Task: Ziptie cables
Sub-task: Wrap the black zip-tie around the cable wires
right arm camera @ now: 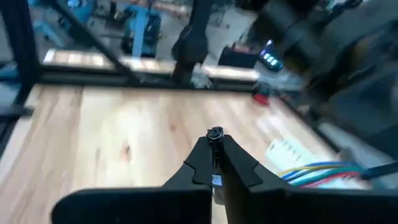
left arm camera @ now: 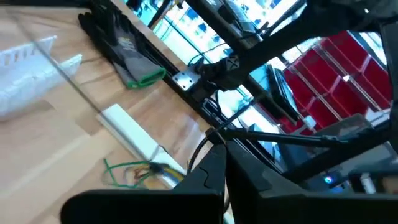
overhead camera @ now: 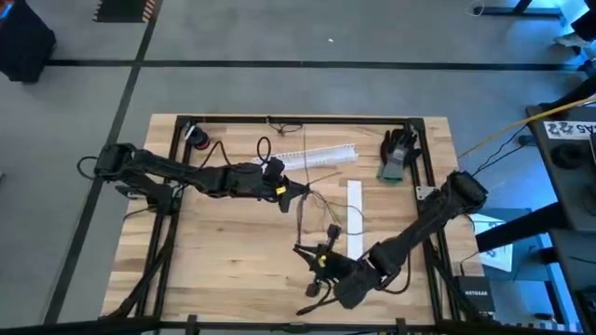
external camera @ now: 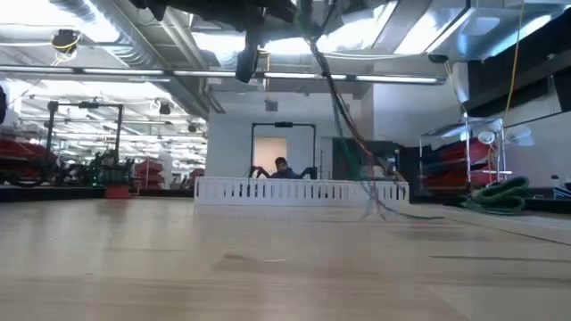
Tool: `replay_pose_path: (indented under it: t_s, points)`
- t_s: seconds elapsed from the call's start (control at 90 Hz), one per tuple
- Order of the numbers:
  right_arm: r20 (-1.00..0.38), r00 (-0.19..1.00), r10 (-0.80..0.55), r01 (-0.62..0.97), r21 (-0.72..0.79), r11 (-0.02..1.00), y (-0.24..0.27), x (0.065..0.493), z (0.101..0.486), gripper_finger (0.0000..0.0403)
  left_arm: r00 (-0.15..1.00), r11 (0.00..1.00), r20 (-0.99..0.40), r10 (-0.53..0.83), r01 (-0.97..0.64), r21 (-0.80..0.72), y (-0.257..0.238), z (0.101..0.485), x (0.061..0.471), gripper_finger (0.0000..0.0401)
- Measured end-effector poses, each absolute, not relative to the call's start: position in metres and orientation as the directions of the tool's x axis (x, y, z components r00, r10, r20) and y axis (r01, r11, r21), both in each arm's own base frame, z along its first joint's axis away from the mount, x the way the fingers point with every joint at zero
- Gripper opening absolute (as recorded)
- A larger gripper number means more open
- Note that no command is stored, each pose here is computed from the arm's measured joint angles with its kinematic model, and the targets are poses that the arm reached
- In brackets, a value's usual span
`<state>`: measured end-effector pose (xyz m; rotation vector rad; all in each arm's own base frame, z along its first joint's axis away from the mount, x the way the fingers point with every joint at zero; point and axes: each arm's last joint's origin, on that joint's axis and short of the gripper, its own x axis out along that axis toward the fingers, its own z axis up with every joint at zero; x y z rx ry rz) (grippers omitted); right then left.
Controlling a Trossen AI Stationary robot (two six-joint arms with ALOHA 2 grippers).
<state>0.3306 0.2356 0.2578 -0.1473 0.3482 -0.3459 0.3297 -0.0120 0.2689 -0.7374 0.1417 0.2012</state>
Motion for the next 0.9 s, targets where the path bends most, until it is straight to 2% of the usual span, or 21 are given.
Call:
replay_pose_path:
  t_s: [0.167,0.344,0.5,0.6,0.8,0.9]
  points:
    - [-0.382,0.864,-0.329,0.323,-0.084,0.943,0.222,0.342,0.248,0.0029,0.971,0.729,-0.200,0.130,-0.230,-0.644,-0.013,0.269,0.330,0.0000]
    - [-0.546,0.822,-0.162,0.238,0.070,0.969,0.205,0.344,0.247,0.0117,0.971,0.732,-0.197,0.133,-0.231,-0.641,-0.013,0.269,0.330,0.0000]
    - [-0.581,0.812,-0.051,0.167,0.148,0.975,0.190,0.322,0.285,0.0183,0.974,0.752,-0.194,0.113,-0.212,-0.624,-0.014,0.269,0.330,0.0000]
    - [-0.592,0.802,-0.073,0.169,0.108,0.980,0.174,0.299,0.311,0.0202,0.975,0.756,-0.194,0.105,-0.205,-0.622,-0.015,0.269,0.330,0.0000]
    - [-0.575,0.738,-0.352,0.303,-0.185,0.935,0.135,0.255,0.340,0.0199,0.981,0.741,-0.188,0.054,-0.166,-0.651,-0.017,0.270,0.330,0.0000]
    - [-0.542,0.742,-0.396,0.305,-0.253,0.918,0.117,0.252,0.346,0.0191,0.987,0.730,-0.157,0.036,-0.133,-0.670,-0.021,0.273,0.330,0.0000]
